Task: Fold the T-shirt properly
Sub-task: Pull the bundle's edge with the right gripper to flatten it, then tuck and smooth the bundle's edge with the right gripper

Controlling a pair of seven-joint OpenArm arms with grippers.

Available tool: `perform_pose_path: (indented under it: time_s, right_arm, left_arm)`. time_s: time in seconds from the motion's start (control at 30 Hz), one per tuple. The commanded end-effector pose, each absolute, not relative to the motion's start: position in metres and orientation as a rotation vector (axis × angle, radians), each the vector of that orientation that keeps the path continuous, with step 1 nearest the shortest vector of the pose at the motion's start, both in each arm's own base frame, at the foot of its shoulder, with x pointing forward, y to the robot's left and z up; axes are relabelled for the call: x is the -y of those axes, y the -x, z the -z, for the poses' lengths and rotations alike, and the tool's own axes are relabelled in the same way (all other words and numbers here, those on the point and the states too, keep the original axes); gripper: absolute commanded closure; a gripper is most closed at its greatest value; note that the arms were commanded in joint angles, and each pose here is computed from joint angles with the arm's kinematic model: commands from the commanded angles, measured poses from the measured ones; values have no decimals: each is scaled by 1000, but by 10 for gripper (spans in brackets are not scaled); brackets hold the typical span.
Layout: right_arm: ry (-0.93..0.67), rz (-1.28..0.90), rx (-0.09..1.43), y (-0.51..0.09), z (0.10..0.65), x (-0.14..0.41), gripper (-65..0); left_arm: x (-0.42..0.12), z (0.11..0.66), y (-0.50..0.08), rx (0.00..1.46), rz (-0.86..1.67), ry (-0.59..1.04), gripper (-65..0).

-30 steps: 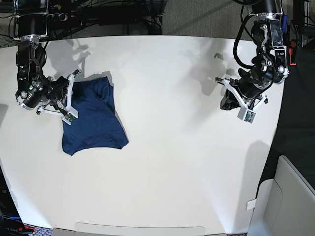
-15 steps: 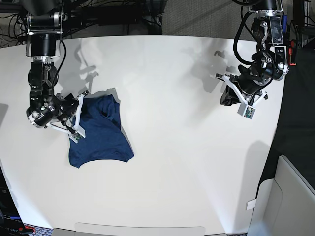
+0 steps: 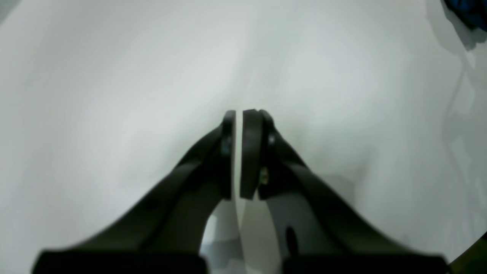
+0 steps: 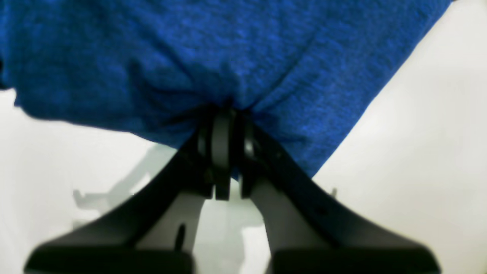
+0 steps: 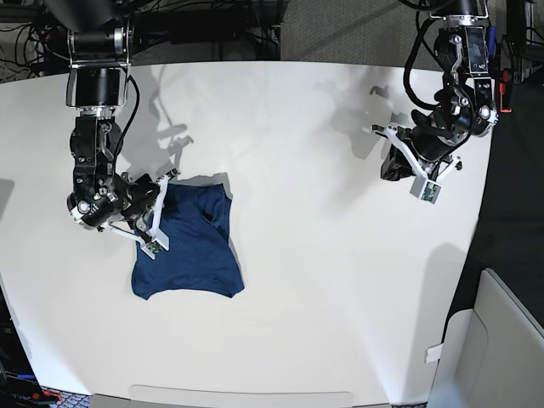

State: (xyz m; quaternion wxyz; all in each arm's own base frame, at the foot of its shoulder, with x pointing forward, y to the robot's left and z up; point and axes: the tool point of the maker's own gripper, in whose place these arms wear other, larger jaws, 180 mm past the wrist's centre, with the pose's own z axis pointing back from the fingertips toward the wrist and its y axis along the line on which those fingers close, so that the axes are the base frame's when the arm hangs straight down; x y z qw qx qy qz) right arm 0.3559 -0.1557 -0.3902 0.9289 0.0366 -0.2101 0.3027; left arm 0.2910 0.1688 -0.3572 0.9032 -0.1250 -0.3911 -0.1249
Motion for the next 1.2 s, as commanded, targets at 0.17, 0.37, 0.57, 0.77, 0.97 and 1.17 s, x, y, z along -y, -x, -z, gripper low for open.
perform_pose_path:
  time_s: [0.17,0.37,0.57,0.77,0.97,1.17]
  right_arm:
    - [-85,-630,420,-354,392,153,-25]
    - [-92,-625,433,-356,389,149,-25]
    - [-176,-641,490,-352,367,138,-25]
    - [-276,-663,577,-334,339,137,-24]
    - [-289,-559,618,-307,330,177,-24]
    - [-261,-524,593,-271,329,209,-25]
  left_arm:
    - [-172,343,-299,856,268,252,-17]
    - [-172,342,-300,860,268,253,-17]
    - [-172,341,-300,864,269,250,-17]
    - [-186,318,-293,923,251,202,-17]
    - [-181,327,-269,878,265,204,-17]
    - [-179,342,-240,813,268,212,-17]
